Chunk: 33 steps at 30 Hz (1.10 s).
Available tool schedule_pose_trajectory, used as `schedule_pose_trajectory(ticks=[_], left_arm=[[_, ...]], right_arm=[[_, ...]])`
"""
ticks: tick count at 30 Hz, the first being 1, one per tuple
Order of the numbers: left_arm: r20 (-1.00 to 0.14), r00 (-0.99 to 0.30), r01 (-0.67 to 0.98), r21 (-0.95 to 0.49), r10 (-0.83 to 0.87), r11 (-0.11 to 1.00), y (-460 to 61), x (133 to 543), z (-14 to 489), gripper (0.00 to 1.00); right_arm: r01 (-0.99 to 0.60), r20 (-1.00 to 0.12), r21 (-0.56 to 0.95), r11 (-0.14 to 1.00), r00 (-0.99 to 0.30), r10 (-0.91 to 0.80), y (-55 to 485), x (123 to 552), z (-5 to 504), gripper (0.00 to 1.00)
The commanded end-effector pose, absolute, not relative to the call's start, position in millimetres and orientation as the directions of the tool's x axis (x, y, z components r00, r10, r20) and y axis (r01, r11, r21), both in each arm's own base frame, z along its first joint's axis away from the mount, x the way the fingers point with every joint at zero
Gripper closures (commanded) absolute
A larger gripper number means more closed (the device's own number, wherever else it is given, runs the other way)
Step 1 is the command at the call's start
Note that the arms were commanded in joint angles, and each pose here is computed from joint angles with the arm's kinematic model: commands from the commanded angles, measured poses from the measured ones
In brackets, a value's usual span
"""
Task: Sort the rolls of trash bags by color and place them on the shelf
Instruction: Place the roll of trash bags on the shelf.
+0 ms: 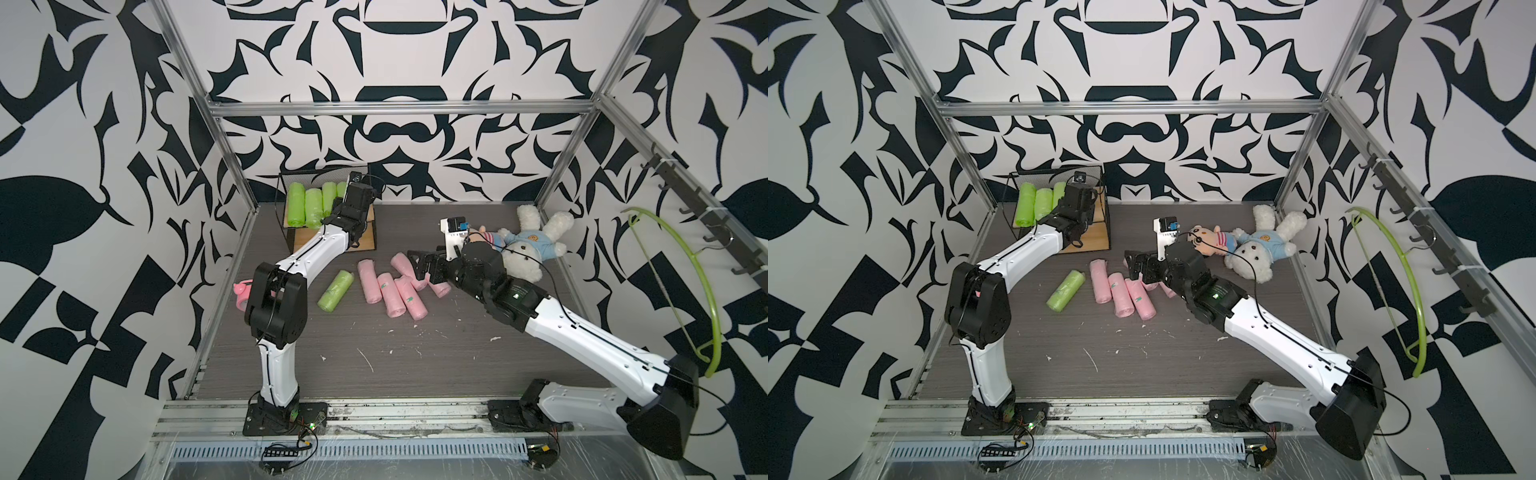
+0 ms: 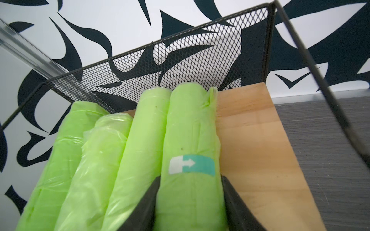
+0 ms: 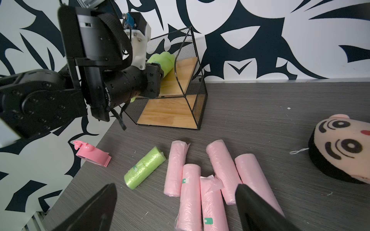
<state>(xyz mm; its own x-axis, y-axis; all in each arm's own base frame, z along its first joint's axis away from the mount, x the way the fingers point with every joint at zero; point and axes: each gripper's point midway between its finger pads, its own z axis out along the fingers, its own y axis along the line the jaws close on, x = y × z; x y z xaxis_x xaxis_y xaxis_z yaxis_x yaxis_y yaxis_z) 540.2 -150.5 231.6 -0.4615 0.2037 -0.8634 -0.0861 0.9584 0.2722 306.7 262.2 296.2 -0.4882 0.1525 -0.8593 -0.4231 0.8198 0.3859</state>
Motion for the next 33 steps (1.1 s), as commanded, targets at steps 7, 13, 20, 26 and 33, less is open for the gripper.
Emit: schedule_pose_trajectory(ticks=[7,13,20,26,33], left_arm=[[-0.876,-0.441,-0.103,0.263,0.193,0.959,-144,536,248,0.40],[-0.883,-0.433,-0.097,0.247,0.183,0.964,-143,530,257,0.33],[-0.898,-0.421,-0.055,0.162,0.124,0.985,-145,506,280,0.26],[-0.879,-0.469,0.039,0.074,0.084,0.996,-150,471,287,0.21],[-0.811,-0.584,0.209,-0.107,0.037,0.972,-162,397,257,0.20]], right_arm=[[-0.432,-0.869,0.408,0.805,-0.455,0.196,262,307,316,0.02],[-0.425,-0.867,0.403,0.811,-0.462,0.189,260,306,313,0.02],[-0.402,-0.863,0.375,0.835,-0.479,0.157,250,301,297,0.02],[-0.401,-0.858,0.334,0.853,-0.505,0.099,246,296,284,0.02],[-0.420,-0.822,0.305,0.855,-0.569,0.014,250,289,256,0.02]])
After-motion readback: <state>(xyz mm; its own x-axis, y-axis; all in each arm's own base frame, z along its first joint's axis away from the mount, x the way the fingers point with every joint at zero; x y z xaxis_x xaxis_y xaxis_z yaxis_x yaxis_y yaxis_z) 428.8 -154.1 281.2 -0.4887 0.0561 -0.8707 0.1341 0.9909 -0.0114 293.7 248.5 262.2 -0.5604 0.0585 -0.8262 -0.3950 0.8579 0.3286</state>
